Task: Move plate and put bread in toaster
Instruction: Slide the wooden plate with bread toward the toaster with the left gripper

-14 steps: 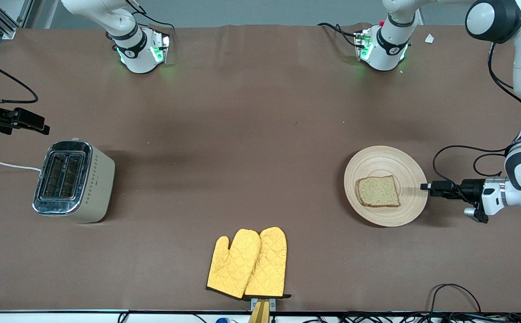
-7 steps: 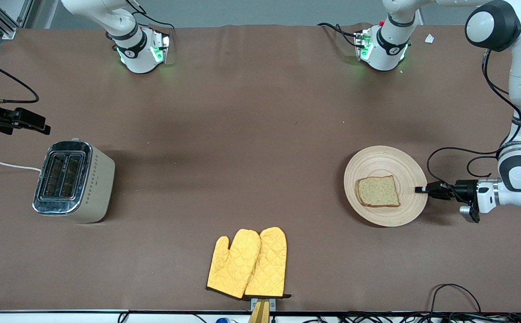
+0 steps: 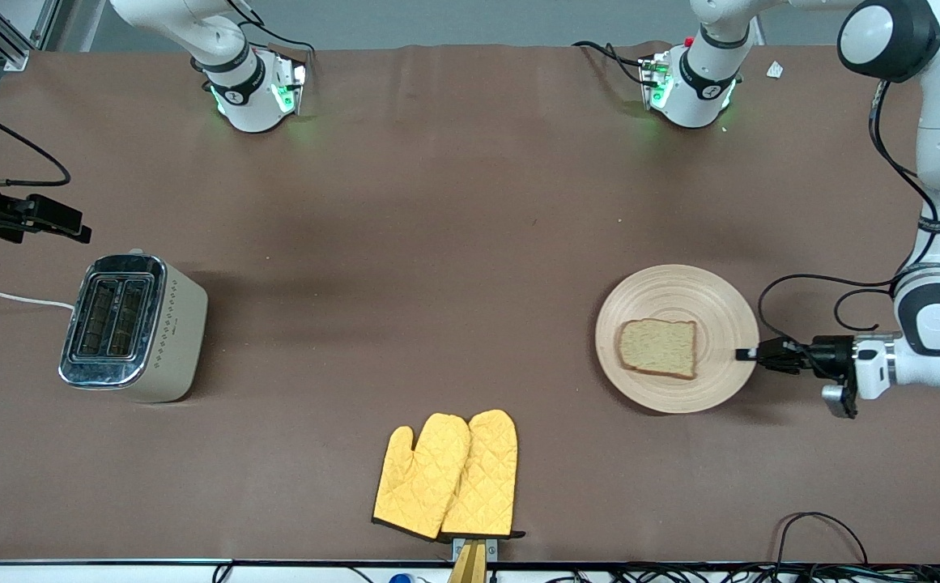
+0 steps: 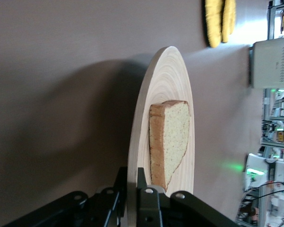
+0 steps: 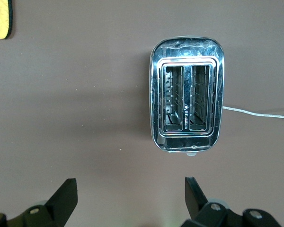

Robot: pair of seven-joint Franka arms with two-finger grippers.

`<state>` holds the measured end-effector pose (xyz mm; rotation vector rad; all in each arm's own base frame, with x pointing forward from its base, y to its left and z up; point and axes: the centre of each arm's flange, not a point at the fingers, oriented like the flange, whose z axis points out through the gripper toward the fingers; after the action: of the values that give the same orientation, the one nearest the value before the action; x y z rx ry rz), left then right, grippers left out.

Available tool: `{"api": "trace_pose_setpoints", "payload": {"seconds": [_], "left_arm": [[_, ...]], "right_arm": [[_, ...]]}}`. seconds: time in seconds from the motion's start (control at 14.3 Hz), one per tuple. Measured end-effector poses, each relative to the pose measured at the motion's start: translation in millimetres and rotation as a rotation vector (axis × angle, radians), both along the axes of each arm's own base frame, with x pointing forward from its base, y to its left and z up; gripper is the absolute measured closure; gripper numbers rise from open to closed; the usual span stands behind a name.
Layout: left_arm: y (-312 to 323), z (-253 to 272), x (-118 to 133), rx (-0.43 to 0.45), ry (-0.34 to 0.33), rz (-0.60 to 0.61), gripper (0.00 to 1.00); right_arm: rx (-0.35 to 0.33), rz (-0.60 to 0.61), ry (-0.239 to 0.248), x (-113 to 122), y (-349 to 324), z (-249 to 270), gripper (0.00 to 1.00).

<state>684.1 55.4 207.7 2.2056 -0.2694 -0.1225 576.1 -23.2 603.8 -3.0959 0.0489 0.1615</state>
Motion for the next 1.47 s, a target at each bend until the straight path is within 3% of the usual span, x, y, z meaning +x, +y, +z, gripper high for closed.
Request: {"api": "trace_pose_setpoints", "payload": {"seconds": [0.21, 0.35, 0.56, 0.84, 1.12, 1.33, 1.47], "left_arm": [[-119, 26, 16, -0.011, 0.042, 0.018, 0.90], [-203, 30, 14, -0.012, 0.065, 0.033, 0.90], [-322, 16, -11, -0.064, 0.091, 0.050, 0.90], [-443, -40, -65, -0.050, 0.093, 0.018, 0.90], [-525, -70, -102, -0.115, 0.027, -0.034, 0.90], [-539, -88, -108, -0.162, -0.011, -0.052, 0.91], [-535, -91, -104, -0.164, -0.010, -0.043, 0.78]], "right_arm": [[0.000, 0.000, 0.000, 0, 0, 0, 0.00], [0.000, 0.000, 0.000, 0, 0, 0, 0.00], [0.000, 0.000, 0.000, 0, 0, 0, 0.00], [0.000, 0.001, -0.001, 0, 0, 0, 0.00], [0.000, 0.001, 0.000, 0, 0, 0, 0.00], [0.000, 0.001, -0.001, 0, 0, 0, 0.00], [0.000, 0.001, -0.001, 0, 1, 0, 0.00]]}}
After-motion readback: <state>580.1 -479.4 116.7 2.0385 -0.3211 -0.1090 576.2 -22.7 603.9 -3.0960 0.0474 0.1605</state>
